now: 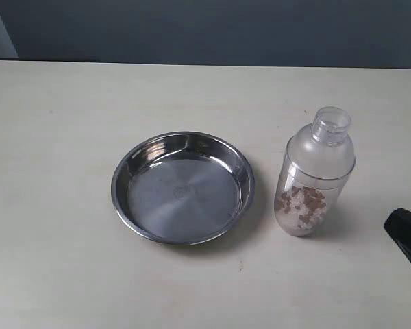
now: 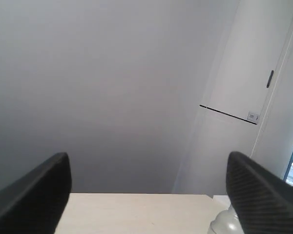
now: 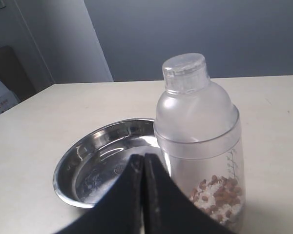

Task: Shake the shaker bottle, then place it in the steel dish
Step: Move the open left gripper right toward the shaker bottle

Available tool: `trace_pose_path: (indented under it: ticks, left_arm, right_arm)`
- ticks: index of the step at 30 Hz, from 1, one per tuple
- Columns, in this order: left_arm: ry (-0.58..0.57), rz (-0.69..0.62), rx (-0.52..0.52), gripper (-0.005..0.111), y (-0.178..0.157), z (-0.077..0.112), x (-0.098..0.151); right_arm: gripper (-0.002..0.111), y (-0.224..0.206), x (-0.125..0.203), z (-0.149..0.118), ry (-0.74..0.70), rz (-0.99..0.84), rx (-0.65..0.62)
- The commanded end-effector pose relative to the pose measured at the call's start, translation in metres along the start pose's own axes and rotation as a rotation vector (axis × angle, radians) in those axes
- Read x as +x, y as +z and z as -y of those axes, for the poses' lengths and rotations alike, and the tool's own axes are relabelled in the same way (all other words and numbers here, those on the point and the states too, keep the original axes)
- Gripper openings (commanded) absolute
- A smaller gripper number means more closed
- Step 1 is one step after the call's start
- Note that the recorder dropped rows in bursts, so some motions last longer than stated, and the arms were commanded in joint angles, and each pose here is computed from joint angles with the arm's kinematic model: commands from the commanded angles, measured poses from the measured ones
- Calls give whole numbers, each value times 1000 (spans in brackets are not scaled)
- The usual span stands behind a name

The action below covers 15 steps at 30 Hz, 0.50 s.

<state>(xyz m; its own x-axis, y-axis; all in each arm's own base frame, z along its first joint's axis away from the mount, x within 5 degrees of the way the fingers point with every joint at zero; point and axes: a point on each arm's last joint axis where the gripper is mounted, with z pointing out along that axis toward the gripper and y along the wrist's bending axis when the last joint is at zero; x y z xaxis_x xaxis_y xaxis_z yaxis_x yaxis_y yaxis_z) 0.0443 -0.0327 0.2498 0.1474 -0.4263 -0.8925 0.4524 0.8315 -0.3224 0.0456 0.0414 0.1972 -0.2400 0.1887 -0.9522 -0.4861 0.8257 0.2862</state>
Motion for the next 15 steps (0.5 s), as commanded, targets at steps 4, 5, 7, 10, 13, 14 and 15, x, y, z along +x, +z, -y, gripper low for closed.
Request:
trace_pose_path:
  ticks: [4,5,7,10,13,14,15]
  left_arm:
    - [99,-71,94,81,24,9,-16]
    - [106,-78,103,81,28,9,-18]
    - [128,-101,105,81,40,9,-25]
    - [163,-152,105,81,59,4,-29]
    - [163,-200,178,81,78,3,-28]
    - [160,-227,205,81,85,1,-24]
    - [157,-248,222,81,91,-1,-20]
  right_arm:
    - [-1,0,0,1,-8,5,7]
    - [-1,0,0,1,-8,5,7]
    - [-1,0,0,1,-8,5,7]
    - [-1,0,0,1,-8,5,7]
    - [-1,0,0,1,-8,5,7]
    - [-1,0,0,1,-8,5,7]
    - [-1,0,0,1,-8,5,7]
